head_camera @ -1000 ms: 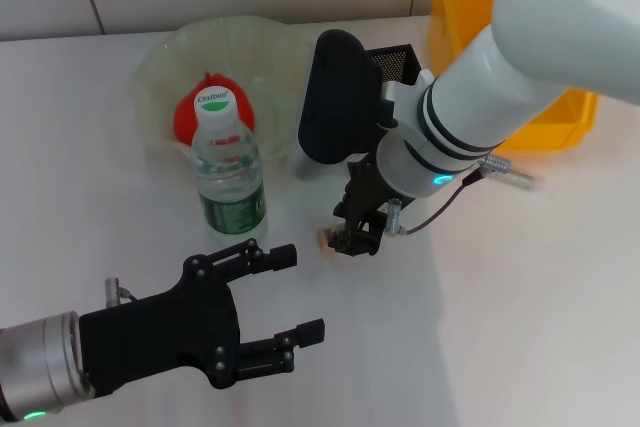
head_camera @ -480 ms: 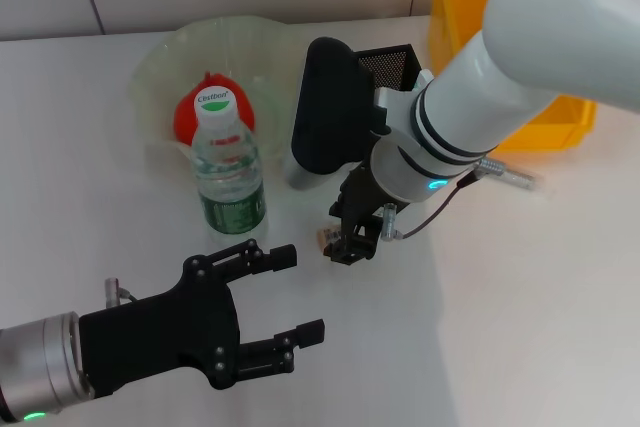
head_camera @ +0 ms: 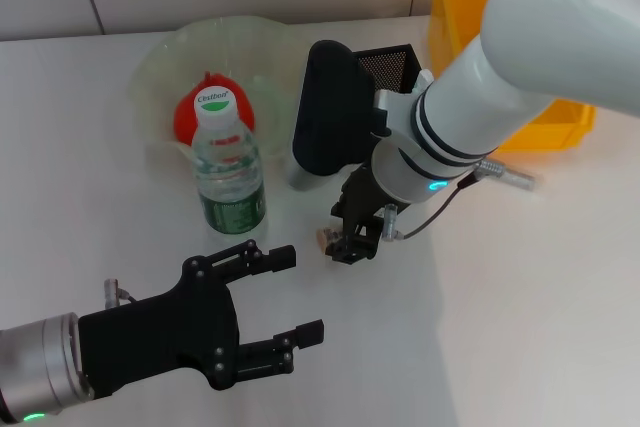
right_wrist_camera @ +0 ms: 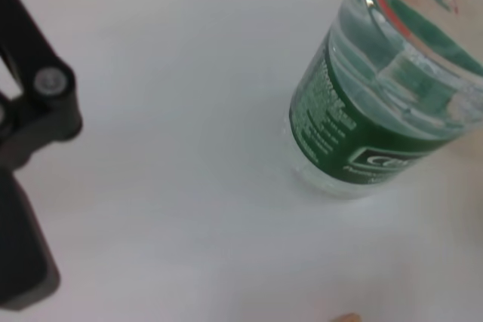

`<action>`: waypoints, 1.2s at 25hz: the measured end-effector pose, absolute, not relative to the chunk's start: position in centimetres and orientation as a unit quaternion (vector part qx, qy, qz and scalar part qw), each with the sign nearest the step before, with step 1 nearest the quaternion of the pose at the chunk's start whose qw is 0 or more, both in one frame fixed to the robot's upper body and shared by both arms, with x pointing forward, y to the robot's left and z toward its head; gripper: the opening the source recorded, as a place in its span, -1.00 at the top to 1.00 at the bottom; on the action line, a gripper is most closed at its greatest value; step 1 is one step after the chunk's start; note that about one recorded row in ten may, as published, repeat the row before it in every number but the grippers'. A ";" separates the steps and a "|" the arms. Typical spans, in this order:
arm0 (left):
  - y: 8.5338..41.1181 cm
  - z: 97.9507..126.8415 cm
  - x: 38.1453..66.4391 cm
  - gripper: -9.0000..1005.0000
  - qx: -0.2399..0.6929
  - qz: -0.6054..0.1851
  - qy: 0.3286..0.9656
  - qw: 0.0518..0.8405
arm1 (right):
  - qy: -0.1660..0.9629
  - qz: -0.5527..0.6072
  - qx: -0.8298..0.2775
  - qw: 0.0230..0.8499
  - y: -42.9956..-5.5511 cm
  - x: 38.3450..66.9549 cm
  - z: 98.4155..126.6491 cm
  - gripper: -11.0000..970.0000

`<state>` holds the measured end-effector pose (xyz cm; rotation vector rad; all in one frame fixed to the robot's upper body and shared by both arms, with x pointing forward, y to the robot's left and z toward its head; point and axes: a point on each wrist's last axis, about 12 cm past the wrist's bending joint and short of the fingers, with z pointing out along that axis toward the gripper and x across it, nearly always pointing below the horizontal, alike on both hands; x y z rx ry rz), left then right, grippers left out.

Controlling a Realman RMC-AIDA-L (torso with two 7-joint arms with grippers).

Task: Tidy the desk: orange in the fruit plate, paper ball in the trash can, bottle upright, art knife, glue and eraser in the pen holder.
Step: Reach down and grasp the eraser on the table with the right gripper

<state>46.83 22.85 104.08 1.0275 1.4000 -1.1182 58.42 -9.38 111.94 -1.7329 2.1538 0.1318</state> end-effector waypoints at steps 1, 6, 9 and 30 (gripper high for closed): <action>22.9 104.1 46.8 -0.57 0.427 -0.465 0.582 0.512 | 0.765 0.047 -0.615 0.185 -9.4 58.4 111.9 0.02; 22.9 104.1 46.8 -0.57 0.427 -0.465 0.582 0.512 | 0.767 0.047 -0.613 0.184 -9.5 58.5 111.8 0.04; 22.9 104.1 46.8 -0.57 0.427 -0.465 0.582 0.512 | 0.767 0.047 -0.612 0.188 -9.4 58.5 111.8 0.05; 22.9 104.1 46.8 -0.57 0.427 -0.465 0.582 0.512 | 0.767 0.048 -0.612 0.187 -9.1 58.8 111.4 0.14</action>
